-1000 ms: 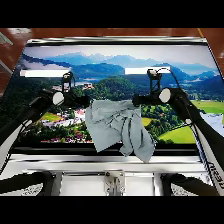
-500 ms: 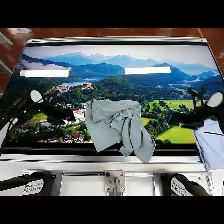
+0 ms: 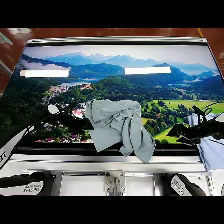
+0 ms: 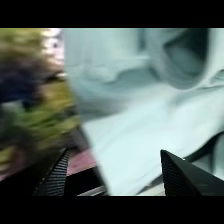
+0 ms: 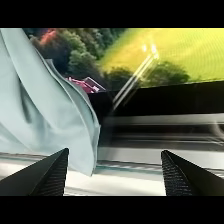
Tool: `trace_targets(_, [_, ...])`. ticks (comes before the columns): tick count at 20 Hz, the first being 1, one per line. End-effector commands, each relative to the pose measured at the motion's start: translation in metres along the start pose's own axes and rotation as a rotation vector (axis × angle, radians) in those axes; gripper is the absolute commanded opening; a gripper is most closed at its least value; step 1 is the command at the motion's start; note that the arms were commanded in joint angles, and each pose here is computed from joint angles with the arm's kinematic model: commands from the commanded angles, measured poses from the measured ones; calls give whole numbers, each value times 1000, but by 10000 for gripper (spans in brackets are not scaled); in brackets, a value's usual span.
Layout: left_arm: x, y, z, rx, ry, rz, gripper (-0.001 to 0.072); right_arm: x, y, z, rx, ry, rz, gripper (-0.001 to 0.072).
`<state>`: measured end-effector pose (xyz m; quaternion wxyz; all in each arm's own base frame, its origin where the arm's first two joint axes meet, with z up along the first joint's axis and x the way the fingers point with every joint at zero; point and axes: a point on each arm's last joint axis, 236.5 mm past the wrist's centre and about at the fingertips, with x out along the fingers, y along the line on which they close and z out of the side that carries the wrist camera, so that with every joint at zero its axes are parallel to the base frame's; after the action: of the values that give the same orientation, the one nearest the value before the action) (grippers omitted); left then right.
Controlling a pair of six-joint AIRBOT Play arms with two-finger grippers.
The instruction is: Fold the shirts.
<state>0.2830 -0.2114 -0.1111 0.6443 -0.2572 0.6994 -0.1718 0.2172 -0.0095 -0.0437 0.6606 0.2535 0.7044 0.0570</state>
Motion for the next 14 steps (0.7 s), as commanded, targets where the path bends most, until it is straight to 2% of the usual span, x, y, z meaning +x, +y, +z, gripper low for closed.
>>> trace_targets(1, [19,-11,2,-18,-13,-39,697,1,1,0,4,-5,14,686])
trace_targets(2, [23,-13,2,-25,-13,-44,693,1,1,0,4,-6,13,686])
trace_targets(3, [26,-16,2,-38,-16,-56,543,1,1,0,4,-5,14,686])
trace_targets(4, [27,-19,4,-45,-25,-64,352,2,1,-1,6,-1,16,686])
trace_targets(5, [28,-22,6,-49,-34,-71,217,6,2,-5,12,12,26,686])
trace_targets(6, [28,-22,6,-51,-37,-74,108,14,4,-13,17,36,34,686])
trace_targets(7, [27,-23,6,-38,-38,-74,33,28,7,-24,18,72,45,687])
trace_targets(14, [-2,-48,11,64,-110,-116,34,107,42,-58,6,162,115,686])
